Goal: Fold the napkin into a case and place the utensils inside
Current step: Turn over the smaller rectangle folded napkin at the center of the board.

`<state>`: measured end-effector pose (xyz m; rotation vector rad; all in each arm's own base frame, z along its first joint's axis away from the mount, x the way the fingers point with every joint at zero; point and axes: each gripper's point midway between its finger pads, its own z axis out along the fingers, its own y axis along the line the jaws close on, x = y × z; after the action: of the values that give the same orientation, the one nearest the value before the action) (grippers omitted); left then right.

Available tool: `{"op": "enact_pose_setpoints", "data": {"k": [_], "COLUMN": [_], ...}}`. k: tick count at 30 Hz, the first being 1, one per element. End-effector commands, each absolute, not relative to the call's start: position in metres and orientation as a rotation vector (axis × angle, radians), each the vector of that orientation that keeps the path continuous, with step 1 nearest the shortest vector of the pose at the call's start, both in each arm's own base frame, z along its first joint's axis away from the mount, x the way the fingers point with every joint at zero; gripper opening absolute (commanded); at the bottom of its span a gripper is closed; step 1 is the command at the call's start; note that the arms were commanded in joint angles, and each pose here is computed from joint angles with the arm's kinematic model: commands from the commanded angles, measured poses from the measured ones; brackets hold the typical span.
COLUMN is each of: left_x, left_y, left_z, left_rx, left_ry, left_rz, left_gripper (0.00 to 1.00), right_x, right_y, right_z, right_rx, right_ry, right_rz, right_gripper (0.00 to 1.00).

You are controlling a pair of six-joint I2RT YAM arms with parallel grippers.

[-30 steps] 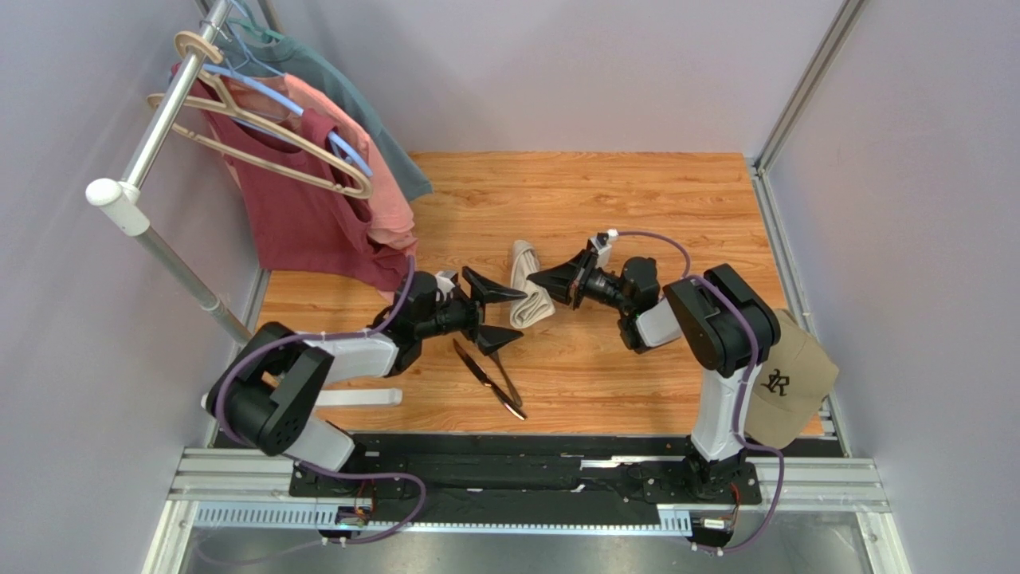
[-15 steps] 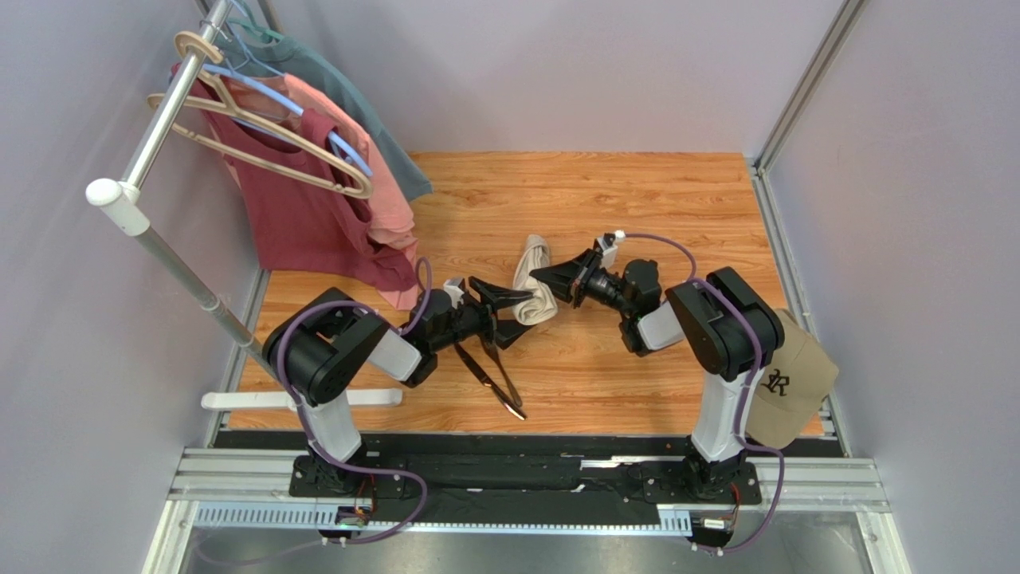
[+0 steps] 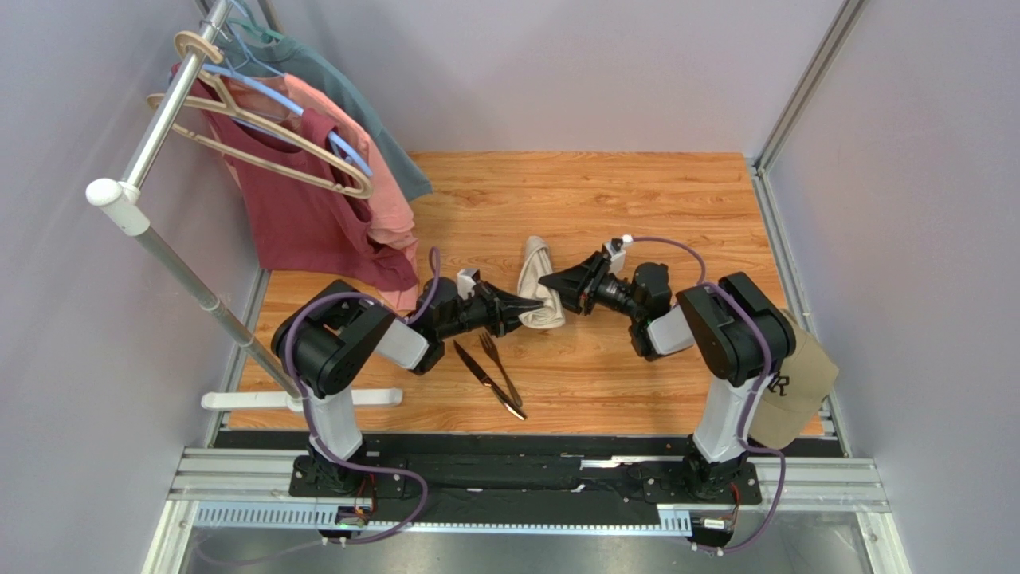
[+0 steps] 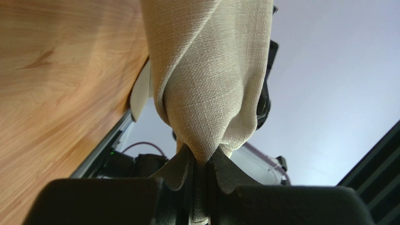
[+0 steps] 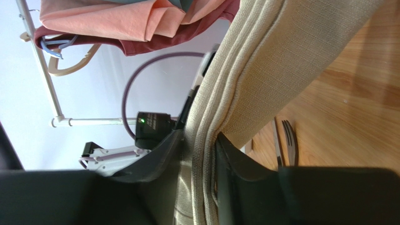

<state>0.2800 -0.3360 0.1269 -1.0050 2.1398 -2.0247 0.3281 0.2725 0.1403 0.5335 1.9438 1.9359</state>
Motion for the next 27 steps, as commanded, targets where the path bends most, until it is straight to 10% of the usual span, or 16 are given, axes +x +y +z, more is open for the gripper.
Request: {"op": "enact_pose_setpoints", "data": {"k": [1,11,20,27], "left_x": [0.268,0.244,0.222,0.232], "left_y": [-0.356,-0.363,-0.356,-0.351], "left_z": [0.142,0.076,0.021,0.016], "left_rx": [-0.546,0.050,0.189,0.151], "left_ry": [2.276,2.629,2.833,2.805], "left_rz": [-2.042,-1.526,-1.308,-1.239], "left_gripper": [0.04,0.04,0.09,0.43], "right_x": [0.314,0.300,0.303,0.314], "right_y": [0.255,0.157,0.142,0.171], "right_z": [0.131,0.064,0.066,0.092], "right_rx": [0.410,0.460,0.294,0.163], "right_ry": [2.096,2.560,2.549,2.447], "right_rz": [1.785,0.833,0.692,0.893], "right_gripper": [0.47,0.60,0.62,0.57]}}
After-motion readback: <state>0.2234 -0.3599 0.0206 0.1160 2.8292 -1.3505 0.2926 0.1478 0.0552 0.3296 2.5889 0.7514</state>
